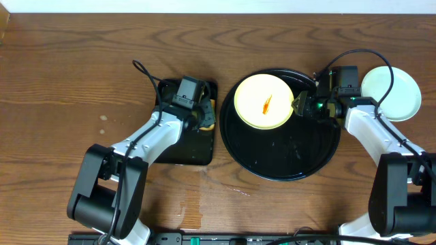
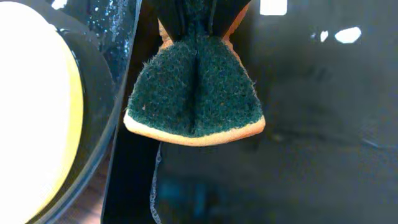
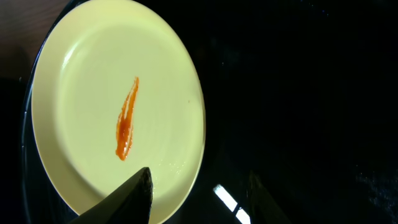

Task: Clean dirty plates on tray and stack at the side
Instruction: 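Grip the yellow plate rim with the right gripper and lift the sponge with left, then scrub the yellow plate with the sponge in the left gripper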

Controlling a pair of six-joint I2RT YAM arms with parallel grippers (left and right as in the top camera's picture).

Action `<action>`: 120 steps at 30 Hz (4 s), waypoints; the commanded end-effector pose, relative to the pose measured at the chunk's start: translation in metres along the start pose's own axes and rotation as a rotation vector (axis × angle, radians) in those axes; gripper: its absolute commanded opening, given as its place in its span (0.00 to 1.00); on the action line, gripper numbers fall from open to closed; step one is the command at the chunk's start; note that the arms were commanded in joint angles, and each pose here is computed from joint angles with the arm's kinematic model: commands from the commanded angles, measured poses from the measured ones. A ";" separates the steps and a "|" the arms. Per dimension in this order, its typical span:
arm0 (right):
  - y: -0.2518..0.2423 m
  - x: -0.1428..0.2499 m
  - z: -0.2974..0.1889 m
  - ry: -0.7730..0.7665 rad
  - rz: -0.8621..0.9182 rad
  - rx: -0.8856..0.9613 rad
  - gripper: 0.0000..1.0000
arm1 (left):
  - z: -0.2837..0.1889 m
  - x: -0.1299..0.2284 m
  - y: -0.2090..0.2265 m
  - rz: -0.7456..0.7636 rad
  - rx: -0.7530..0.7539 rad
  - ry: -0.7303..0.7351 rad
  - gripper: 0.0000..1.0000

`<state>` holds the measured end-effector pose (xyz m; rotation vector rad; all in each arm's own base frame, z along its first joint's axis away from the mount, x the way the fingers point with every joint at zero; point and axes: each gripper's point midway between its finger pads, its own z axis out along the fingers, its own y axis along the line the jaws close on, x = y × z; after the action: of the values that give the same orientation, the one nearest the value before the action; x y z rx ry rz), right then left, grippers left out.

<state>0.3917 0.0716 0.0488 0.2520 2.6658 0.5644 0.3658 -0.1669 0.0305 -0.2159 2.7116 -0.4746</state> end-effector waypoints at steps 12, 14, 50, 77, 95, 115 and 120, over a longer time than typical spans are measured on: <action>0.008 0.009 0.020 0.038 -0.016 -0.004 0.47 | -0.042 -0.030 -0.021 0.111 0.061 -0.131 0.07; 0.009 0.009 0.026 0.037 -0.022 -0.009 0.46 | -0.048 -0.032 -0.024 0.124 0.067 -0.143 0.07; -0.023 0.076 0.028 0.297 -0.006 0.149 0.01 | -0.048 0.007 -0.072 0.259 0.128 -0.086 0.08; 0.031 0.116 0.039 0.382 -0.152 0.119 0.01 | 0.007 0.051 -0.123 0.139 0.215 -0.017 0.08; 0.031 0.116 0.039 0.381 -0.152 0.119 0.01 | 0.014 0.095 -0.141 0.005 0.209 0.080 0.08; 0.030 0.118 0.038 0.390 -0.150 0.123 0.01 | 0.048 0.048 -0.069 -0.100 0.035 0.000 0.08; 0.030 0.118 0.038 0.390 -0.150 0.123 0.01 | 0.047 0.033 -0.054 -0.153 0.041 0.002 0.07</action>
<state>0.3194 0.1413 0.0011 -0.0107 3.0095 0.4677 0.3494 -0.2574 0.0110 -0.3745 2.6891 -0.6567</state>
